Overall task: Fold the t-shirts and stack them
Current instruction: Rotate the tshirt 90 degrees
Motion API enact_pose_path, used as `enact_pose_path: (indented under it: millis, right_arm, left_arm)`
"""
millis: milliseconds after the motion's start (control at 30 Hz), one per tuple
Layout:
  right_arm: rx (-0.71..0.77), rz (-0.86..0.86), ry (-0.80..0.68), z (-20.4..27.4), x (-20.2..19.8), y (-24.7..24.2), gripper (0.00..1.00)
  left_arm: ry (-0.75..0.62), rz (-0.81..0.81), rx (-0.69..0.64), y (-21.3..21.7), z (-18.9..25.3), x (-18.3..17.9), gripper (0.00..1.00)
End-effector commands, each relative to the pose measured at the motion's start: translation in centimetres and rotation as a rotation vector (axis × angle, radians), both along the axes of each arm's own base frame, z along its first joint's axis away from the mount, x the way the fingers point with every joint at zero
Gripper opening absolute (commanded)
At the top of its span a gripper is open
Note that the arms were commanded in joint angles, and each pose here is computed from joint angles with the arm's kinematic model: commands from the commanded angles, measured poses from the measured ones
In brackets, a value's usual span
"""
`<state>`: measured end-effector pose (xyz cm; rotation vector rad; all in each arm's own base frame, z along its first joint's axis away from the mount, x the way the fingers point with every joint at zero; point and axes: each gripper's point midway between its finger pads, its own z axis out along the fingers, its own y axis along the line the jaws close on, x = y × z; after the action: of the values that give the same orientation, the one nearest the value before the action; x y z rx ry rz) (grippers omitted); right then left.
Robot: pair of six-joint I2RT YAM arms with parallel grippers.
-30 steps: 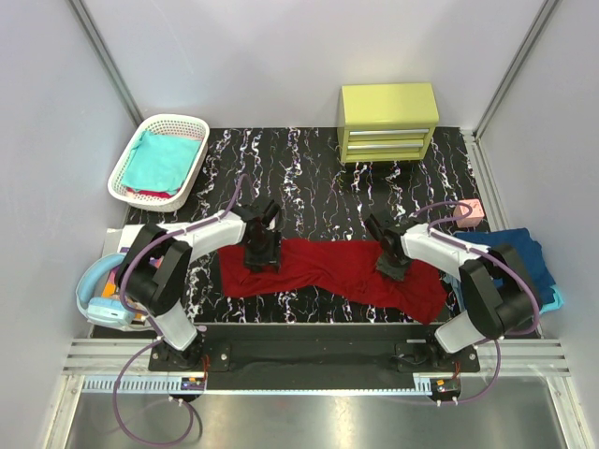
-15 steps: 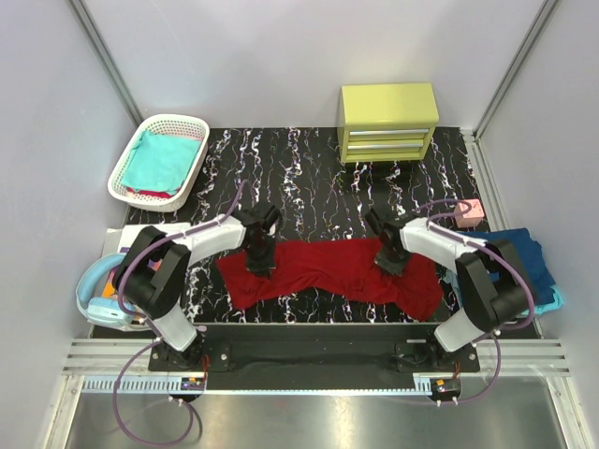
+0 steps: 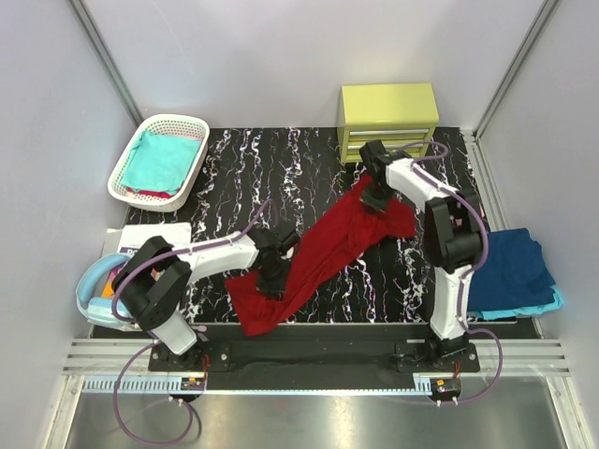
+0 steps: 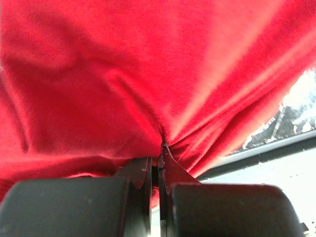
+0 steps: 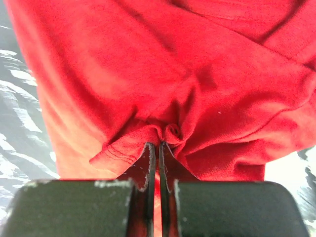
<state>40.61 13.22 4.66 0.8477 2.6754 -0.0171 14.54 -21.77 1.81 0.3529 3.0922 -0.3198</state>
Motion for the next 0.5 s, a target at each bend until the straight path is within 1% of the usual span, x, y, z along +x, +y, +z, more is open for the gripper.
enact_pose_path:
  millis: [0,33,67,100,133,167,200,233,267,300,367,400,433,467]
  right_arm:
    - [0.046,0.088,-0.065,1.8,5.1,2.3,0.00]
    - [0.046,0.101,-0.036,0.2,5.6,2.8,0.00]
    - [0.037,0.124,-0.013,0.0,5.7,3.0,0.00]
    - [0.058,0.154,-0.061,1.3,7.4,4.4,0.00]
    - [0.050,0.169,-0.028,-0.4,7.6,4.8,0.00]
    - [0.040,0.185,0.000,-0.7,7.4,5.1,0.00]
    - [0.049,0.214,-0.037,0.4,8.6,6.0,0.00]
    - [0.041,0.232,-0.011,-1.1,8.7,6.5,0.00]
    - [0.033,0.249,0.002,-1.3,8.5,6.7,0.00]
    - [0.057,0.268,-0.025,-0.6,9.3,7.6,0.00]
    - [0.068,0.288,-0.012,-1.7,9.5,8.6,0.00]
    - [0.109,0.308,-0.041,-0.8,10.1,9.7,0.00]
    - [0.119,0.317,-0.024,-2.0,10.2,10.1,0.00]
    - [0.142,0.335,-0.020,-2.0,10.0,10.9,0.00]
  left_arm:
    - [0.062,-0.045,0.014,-0.2,0.5,-2.9,0.00]
    - [0.062,-0.053,0.012,-0.5,0.6,-3.1,0.00]
    - [0.060,-0.059,0.019,-0.6,0.5,-3.1,0.00]
    - [0.055,-0.072,0.015,-1.2,0.6,-3.2,0.00]
    - [0.052,-0.077,0.014,-1.5,0.7,-3.2,0.00]
    - [0.056,-0.072,0.024,-1.7,0.4,-3.1,0.00]
    - [0.041,-0.086,0.006,-2.8,0.9,-2.8,0.00]
    - [0.037,-0.087,0.005,-3.3,1.0,-2.7,0.00]
    - [0.038,-0.083,0.001,-3.9,1.0,-2.6,0.00]
    - [0.031,-0.097,-0.008,-5.0,1.3,-2.3,0.00]
    - [0.030,-0.102,-0.020,-6.4,1.5,-2.1,0.00]
    - [0.024,-0.115,-0.035,-7.9,1.7,-1.9,0.00]
    - [0.021,-0.119,-0.043,-8.7,1.8,-1.8,0.00]
    - [0.003,-0.131,-0.068,-10.2,2.6,-1.6,0.00]
